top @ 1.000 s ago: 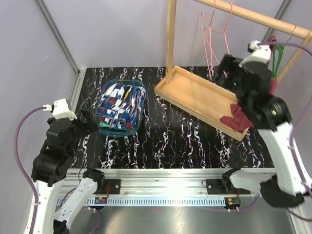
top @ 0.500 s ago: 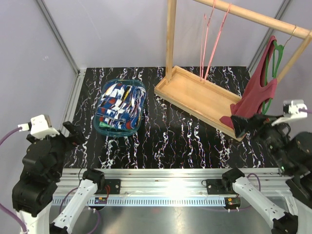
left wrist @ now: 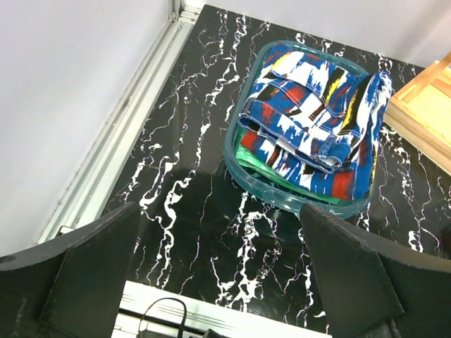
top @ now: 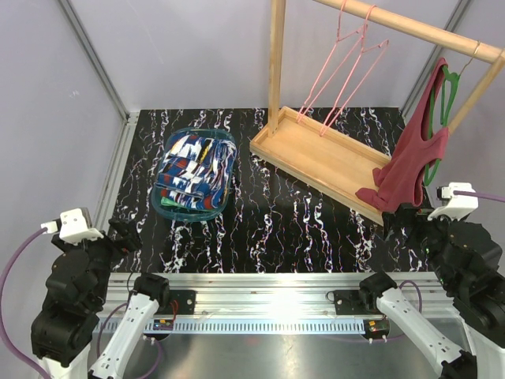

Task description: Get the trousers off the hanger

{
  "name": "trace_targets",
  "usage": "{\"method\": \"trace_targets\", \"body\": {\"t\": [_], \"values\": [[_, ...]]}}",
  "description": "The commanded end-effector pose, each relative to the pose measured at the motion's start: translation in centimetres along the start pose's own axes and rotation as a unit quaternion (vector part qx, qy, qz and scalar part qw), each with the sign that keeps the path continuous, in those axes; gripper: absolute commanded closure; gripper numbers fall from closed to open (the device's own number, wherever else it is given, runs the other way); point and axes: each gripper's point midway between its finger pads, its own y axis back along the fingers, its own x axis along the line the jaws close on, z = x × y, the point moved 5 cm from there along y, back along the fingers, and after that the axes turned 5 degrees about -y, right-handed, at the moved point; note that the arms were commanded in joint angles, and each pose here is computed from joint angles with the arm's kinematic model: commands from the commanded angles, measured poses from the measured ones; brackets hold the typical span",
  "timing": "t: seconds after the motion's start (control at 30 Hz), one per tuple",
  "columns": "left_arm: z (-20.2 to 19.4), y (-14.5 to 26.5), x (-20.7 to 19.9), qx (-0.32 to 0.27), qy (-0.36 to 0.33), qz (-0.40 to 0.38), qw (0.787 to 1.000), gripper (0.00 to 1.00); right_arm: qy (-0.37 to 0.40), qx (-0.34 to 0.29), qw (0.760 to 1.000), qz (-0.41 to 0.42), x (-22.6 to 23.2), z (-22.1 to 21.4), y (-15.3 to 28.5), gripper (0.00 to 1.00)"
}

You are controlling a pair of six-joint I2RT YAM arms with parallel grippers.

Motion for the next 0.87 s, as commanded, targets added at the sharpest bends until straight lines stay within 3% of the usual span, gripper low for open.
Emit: {"method": "trace_targets", "body": {"t": [0.0,0.83], "values": [[0.7,-0.5,-0.9,-0.015,0.004,-0.025,1.0,0.01,0.004,-0.022,1.0,-0.009,-0.5,0.1,-0.1,0.01],[0.6,-0.9,-1.3,-0.024,0.003,-0.035,0.999,0.01,0.015,-0.025,1.0,-0.006,0.5,-0.2,-2.5,0.0]]}}
